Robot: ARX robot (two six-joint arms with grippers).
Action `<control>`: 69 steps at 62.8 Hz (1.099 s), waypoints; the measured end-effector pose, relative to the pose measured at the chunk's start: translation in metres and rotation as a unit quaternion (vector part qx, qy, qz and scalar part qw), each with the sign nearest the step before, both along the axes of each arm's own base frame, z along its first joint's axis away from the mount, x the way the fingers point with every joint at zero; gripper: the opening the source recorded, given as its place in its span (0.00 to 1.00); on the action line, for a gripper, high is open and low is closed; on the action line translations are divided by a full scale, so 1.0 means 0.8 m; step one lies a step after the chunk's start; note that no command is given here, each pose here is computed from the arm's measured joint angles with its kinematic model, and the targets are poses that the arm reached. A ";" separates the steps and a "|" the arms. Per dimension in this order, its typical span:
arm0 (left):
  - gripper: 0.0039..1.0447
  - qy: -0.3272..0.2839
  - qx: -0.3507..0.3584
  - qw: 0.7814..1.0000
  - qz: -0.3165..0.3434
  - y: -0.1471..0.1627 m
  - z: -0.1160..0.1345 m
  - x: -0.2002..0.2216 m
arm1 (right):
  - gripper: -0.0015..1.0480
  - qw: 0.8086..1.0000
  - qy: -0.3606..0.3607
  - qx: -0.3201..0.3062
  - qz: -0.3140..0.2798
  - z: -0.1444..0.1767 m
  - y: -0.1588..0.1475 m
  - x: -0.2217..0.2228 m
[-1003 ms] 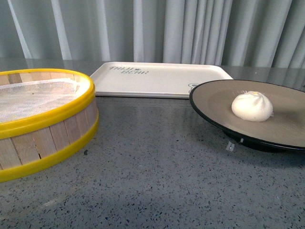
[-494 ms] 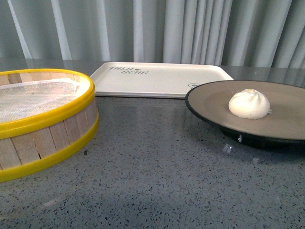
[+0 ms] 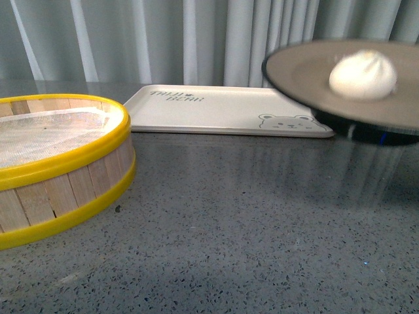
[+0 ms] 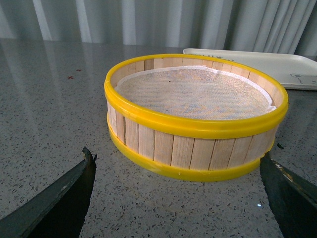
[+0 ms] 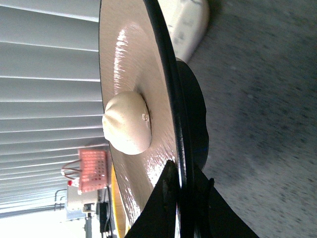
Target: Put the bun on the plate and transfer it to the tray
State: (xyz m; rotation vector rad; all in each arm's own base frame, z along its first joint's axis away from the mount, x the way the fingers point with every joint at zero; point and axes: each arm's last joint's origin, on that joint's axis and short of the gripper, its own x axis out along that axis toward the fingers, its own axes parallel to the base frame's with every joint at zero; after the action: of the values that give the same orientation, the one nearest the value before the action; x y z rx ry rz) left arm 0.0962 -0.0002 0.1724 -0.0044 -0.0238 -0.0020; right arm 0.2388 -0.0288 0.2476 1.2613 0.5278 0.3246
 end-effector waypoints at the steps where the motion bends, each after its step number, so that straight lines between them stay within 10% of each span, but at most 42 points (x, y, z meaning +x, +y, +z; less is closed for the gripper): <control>1: 0.94 0.000 0.000 1.000 0.000 0.000 0.000 0.000 | 0.03 1.000 -0.005 0.001 0.000 0.002 0.000 0.000; 69: 0.94 0.000 0.000 1.000 0.000 0.000 0.000 0.000 | 0.03 0.995 0.082 0.043 0.028 0.019 0.080 0.308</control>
State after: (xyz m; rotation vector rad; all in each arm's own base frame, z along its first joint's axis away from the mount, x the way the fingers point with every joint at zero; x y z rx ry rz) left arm 0.0962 -0.0002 0.1724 -0.0044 -0.0238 -0.0020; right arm 0.4853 0.0353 0.2631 1.3660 0.6952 0.2946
